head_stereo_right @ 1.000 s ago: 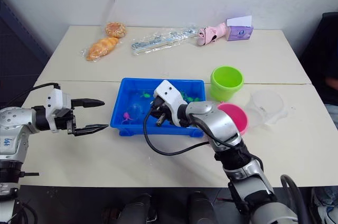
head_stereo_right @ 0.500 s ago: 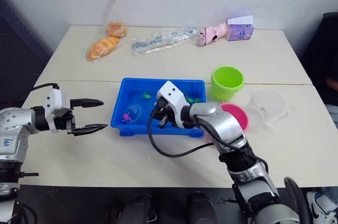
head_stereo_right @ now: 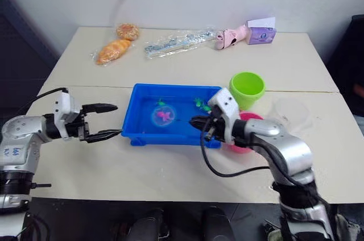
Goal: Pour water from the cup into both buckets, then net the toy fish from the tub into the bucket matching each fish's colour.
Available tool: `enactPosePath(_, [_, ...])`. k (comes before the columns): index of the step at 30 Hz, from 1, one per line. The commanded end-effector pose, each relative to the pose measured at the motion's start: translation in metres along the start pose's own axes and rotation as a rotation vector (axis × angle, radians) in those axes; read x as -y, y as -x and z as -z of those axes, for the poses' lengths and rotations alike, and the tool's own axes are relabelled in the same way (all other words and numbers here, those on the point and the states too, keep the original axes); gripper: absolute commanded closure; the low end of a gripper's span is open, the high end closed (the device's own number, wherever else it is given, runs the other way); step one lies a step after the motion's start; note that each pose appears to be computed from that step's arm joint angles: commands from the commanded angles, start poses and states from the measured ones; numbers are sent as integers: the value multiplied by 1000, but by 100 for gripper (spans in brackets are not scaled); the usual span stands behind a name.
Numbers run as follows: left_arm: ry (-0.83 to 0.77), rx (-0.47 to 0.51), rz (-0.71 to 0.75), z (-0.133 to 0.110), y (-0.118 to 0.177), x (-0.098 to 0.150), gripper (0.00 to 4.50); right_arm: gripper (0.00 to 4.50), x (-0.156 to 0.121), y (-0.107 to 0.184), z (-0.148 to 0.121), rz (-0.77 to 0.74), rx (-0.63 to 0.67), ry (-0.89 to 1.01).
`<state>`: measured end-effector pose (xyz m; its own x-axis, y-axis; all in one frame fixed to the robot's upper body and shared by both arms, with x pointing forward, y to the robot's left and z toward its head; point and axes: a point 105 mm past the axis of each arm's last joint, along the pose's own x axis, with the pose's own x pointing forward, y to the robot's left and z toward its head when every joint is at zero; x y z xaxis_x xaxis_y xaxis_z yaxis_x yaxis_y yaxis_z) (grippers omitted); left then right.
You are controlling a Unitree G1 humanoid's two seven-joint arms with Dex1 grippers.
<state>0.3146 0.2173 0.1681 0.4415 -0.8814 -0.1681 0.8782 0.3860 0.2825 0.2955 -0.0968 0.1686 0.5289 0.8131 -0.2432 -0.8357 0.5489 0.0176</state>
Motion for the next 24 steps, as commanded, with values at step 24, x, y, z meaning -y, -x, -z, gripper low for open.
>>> enactPosePath(24, [-65,241,411,-42,-107,34,14,450,-16,206,5,720,-9,235])
